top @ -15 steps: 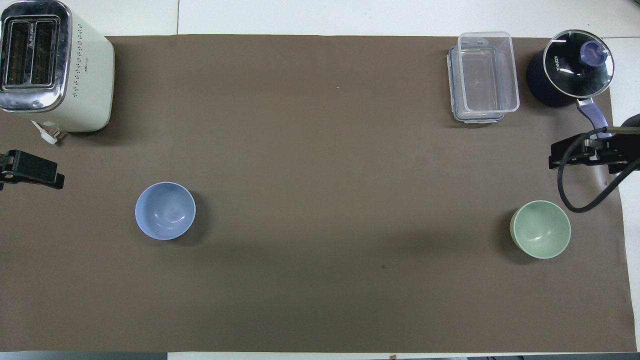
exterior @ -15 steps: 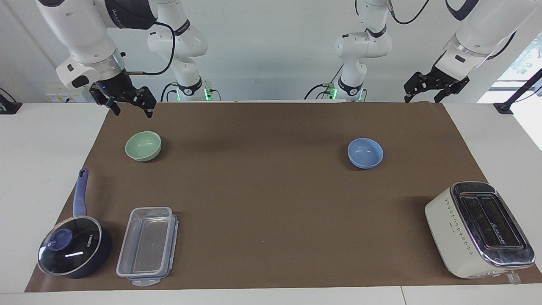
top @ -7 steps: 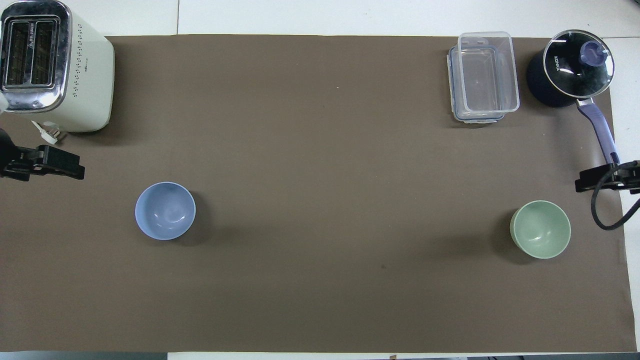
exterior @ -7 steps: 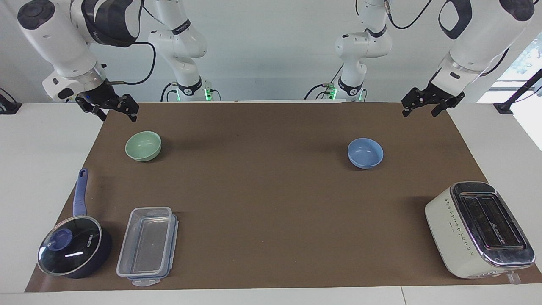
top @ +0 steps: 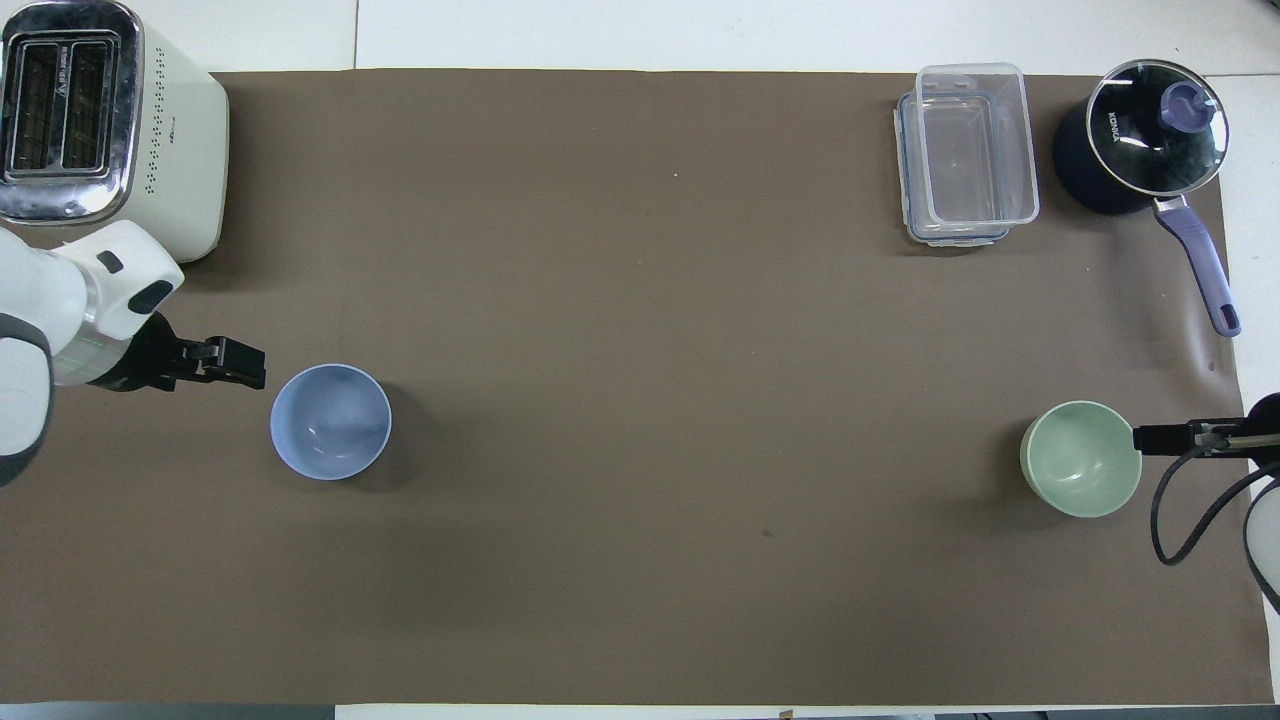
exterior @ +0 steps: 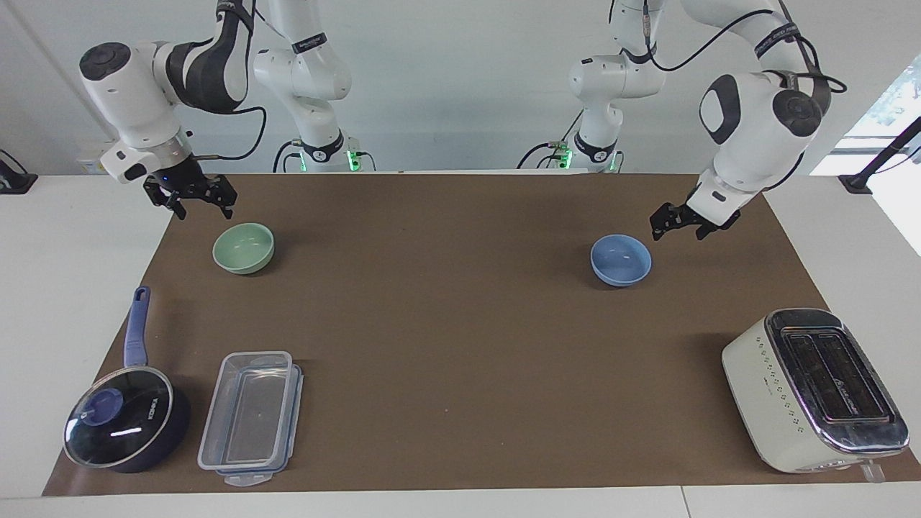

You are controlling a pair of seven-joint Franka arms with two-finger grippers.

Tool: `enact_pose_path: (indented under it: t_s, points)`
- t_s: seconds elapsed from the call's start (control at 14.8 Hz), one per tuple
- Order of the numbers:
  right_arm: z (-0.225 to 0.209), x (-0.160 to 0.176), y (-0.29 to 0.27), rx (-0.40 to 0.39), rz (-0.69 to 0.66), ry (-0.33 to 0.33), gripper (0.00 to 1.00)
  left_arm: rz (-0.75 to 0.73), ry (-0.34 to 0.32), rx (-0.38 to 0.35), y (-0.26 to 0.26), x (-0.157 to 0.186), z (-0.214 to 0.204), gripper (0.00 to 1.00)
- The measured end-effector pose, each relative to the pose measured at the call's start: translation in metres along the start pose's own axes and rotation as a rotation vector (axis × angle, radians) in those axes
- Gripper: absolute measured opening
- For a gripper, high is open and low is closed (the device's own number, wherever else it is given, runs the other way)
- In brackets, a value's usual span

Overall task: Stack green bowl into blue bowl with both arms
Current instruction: 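Grasp the blue bowl with the left gripper while the right gripper grasps the green bowl, then carry the blue bowl toward the table centre while the right gripper carries the green bowl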

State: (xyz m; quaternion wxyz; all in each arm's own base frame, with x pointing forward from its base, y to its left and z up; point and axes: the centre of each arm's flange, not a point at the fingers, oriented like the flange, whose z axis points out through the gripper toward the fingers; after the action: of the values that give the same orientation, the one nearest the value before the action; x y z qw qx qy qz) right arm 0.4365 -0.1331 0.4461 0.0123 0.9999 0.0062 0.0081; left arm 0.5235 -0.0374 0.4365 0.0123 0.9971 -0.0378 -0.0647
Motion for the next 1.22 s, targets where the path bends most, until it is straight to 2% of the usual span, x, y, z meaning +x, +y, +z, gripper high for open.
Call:
enact_pose_path:
  t_s: [0.34,0.68,0.81,0.88,1.01,1.08,1.15,1.22]
  points:
    - [0.057,-0.014,0.025,-0.011,-0.005,0.032,1.0,0.035,-0.026,0.019,0.011,-0.015,0.07,0.92]
    - [0.098,-0.009,0.031,-0.005,0.0,0.019,1.0,0.05,-0.001,0.025,0.014,-0.022,0.096,0.84]
    - [0.109,-0.012,0.031,0.003,-0.004,-0.001,1.0,0.051,0.009,0.025,0.014,-0.021,0.097,0.71]
    - [0.111,-0.014,0.031,0.006,-0.019,-0.007,0.99,0.052,0.011,0.026,0.014,-0.021,0.097,0.71]
    - [0.114,-0.016,0.031,0.008,-0.043,-0.012,0.97,0.067,0.018,0.046,0.014,-0.021,0.097,0.56]
    - [0.114,-0.017,0.032,0.009,-0.051,-0.014,0.92,0.072,0.018,0.054,0.014,-0.021,0.098,0.56]
    - [0.115,-0.017,0.032,0.009,-0.056,-0.015,0.78,0.075,0.019,0.057,0.013,-0.021,0.098,0.5]
    - [0.115,-0.018,0.032,0.01,-0.059,-0.015,0.67,0.075,0.02,0.058,0.013,-0.021,0.099,0.5]
